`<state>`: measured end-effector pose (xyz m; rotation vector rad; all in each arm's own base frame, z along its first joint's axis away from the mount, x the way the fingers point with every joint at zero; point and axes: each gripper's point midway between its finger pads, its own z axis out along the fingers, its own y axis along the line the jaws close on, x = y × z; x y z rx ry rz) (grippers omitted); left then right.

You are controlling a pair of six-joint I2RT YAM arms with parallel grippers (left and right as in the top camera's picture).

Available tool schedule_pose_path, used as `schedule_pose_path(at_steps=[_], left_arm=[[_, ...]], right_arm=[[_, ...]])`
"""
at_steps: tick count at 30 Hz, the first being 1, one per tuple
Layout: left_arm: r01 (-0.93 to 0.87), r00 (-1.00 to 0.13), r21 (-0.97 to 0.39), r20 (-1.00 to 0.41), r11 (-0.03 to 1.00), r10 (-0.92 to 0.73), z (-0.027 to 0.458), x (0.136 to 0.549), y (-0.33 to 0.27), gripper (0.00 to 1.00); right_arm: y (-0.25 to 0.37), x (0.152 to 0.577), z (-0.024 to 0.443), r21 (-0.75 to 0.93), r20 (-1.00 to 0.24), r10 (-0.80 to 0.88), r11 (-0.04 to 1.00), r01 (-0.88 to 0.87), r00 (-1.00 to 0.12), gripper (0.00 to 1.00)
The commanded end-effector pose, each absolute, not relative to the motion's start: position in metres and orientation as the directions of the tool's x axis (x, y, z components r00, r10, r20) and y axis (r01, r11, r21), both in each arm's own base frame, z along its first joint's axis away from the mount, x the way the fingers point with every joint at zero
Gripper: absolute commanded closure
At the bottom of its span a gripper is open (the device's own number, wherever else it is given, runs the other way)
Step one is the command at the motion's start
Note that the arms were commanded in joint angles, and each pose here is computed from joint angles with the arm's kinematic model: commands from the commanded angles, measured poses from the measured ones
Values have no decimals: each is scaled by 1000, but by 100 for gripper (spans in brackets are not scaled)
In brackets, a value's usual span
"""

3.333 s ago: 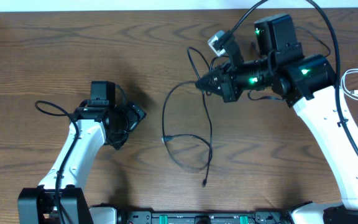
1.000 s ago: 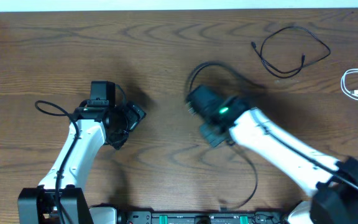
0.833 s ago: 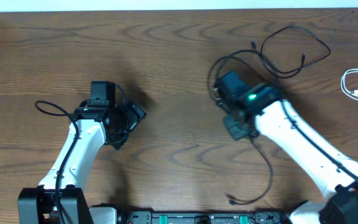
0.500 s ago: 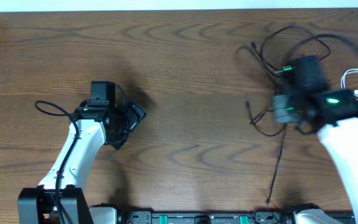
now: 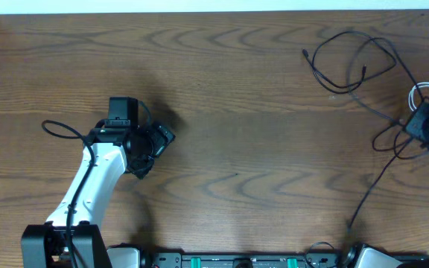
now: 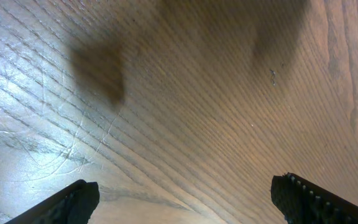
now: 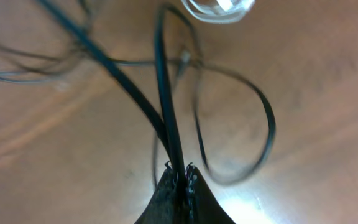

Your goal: Untangle cables

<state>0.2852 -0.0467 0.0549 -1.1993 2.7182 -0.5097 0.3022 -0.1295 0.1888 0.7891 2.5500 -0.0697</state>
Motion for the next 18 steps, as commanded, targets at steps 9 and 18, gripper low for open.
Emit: schedule_pose_path(at_steps=[9, 18], left_arm=[[-689, -676, -355, -1, 632, -737, 59, 288, -43, 6], [-689, -676, -355, -1, 632, -737, 59, 288, -43, 7]], right_arm=[[-160, 325, 233, 127, -645, 556, 754, 644, -524, 99], [-160, 321, 397, 232, -944, 321, 815, 530, -80, 99]])
